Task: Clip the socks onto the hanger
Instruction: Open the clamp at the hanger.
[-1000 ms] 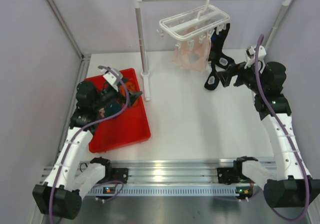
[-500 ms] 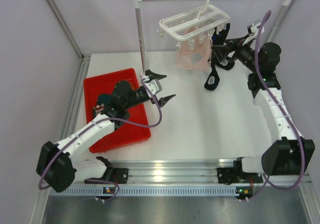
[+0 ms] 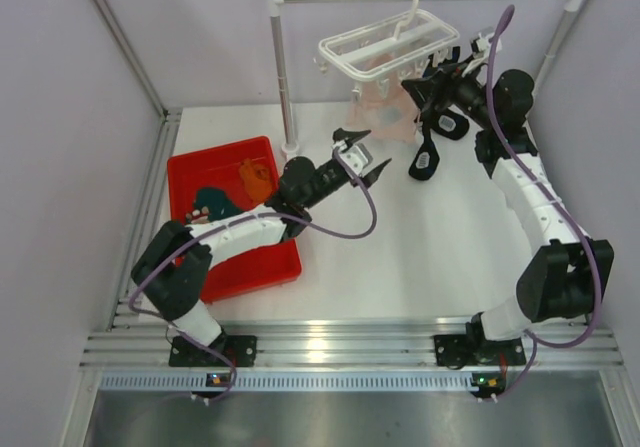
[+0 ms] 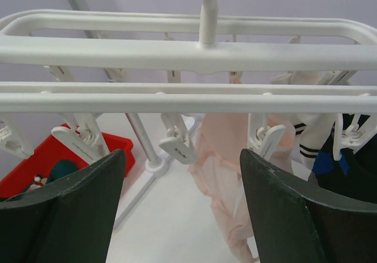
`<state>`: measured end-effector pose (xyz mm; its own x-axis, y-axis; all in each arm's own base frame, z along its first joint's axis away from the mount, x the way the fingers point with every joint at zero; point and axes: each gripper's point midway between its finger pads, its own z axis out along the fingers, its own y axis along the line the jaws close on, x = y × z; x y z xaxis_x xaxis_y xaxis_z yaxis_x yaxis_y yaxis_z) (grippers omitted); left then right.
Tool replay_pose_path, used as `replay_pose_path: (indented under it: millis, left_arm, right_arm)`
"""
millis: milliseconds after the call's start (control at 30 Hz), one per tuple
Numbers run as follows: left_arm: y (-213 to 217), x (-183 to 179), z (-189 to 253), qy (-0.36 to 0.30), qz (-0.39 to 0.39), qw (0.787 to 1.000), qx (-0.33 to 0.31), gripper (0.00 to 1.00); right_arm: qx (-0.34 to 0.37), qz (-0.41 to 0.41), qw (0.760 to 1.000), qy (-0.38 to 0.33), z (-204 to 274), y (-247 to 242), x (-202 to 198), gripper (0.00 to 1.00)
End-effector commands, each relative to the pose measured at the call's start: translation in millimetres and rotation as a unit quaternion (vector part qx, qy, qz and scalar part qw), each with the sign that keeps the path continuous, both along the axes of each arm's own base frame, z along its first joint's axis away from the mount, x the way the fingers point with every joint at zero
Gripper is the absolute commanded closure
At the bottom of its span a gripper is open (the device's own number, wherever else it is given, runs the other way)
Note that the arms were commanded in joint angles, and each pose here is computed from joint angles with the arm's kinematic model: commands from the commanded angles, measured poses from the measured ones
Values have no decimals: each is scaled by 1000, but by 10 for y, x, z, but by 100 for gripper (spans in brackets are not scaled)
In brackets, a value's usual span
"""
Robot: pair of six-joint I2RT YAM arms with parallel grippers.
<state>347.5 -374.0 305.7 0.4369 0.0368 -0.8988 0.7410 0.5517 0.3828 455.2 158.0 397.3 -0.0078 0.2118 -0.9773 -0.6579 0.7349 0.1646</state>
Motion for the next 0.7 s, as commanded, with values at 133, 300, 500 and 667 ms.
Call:
replay_pose_path:
  millis: [133,300,500,667]
  left_arm:
    - [-205,524,746,-87,57,980,-168,28]
    - [-369,793,854,-146,97,962,-210,42]
    - [-460,946,796,-197,149,941,-232,42]
    - [-419,1044,856,-201,179,929,-255,41]
  right_arm:
    - [15,-22,998,-52,550,-118,-280,23]
    - [16,-59,997,-47,648,-272,-337,22]
    - [16,-89,995,-39,672,-450,-353,22]
    - [24,-81,996,-16,587,-565,-308,23]
